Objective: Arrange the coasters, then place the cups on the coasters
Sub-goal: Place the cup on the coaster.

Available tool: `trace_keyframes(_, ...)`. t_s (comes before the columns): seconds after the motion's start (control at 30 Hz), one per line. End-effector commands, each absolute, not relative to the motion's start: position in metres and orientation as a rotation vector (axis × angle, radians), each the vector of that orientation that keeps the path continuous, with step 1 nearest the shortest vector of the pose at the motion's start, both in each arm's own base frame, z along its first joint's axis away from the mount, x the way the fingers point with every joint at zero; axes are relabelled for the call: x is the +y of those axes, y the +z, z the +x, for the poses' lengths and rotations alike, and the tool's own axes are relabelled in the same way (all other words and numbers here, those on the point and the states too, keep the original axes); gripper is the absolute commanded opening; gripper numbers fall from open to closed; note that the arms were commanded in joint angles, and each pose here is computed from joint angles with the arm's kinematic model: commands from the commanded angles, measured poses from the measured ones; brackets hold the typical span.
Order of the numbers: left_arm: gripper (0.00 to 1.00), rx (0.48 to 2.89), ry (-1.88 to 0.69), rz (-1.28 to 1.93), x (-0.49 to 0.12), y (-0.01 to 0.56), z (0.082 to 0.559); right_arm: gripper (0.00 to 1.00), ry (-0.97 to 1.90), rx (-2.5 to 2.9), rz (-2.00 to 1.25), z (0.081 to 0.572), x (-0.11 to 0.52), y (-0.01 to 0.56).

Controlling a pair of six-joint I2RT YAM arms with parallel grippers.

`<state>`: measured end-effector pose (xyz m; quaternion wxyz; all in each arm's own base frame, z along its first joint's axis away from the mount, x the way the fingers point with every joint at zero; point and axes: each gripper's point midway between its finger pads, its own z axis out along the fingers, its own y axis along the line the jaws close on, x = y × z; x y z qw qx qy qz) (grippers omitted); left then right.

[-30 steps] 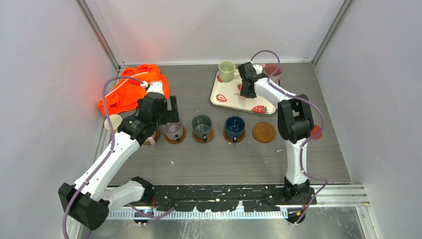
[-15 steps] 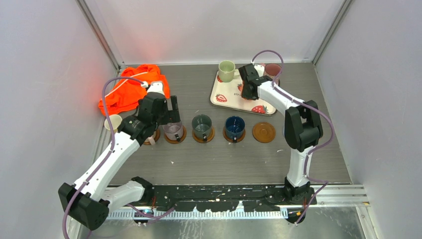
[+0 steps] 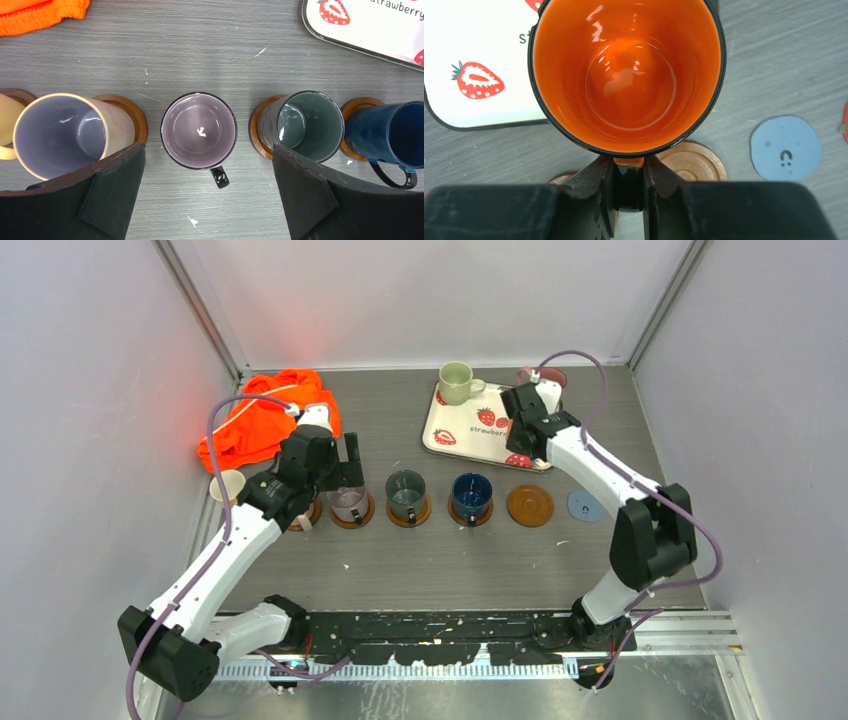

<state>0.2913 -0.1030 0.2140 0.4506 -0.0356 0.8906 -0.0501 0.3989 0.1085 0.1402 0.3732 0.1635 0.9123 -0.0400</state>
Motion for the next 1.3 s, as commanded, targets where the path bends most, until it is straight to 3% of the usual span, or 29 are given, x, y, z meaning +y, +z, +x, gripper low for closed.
trace_keyframes(0.0,1.00,2.163,-0.166,-0.100,-0.108,0.224,0.297,0.01,-0.075,2.212,0.508,0.385,0.095,0.175)
trace_keyframes(0.57,1.00,2.177,-0.199,-0.082,-0.114,0.223,0.297,0.01,-0.092,2.240,0.478,0.293,0.097,0.155)
trace_keyframes(1.27,1.00,2.179,-0.188,-0.085,-0.113,0.222,0.297,0.01,-0.136,2.232,0.516,0.282,0.101,0.107)
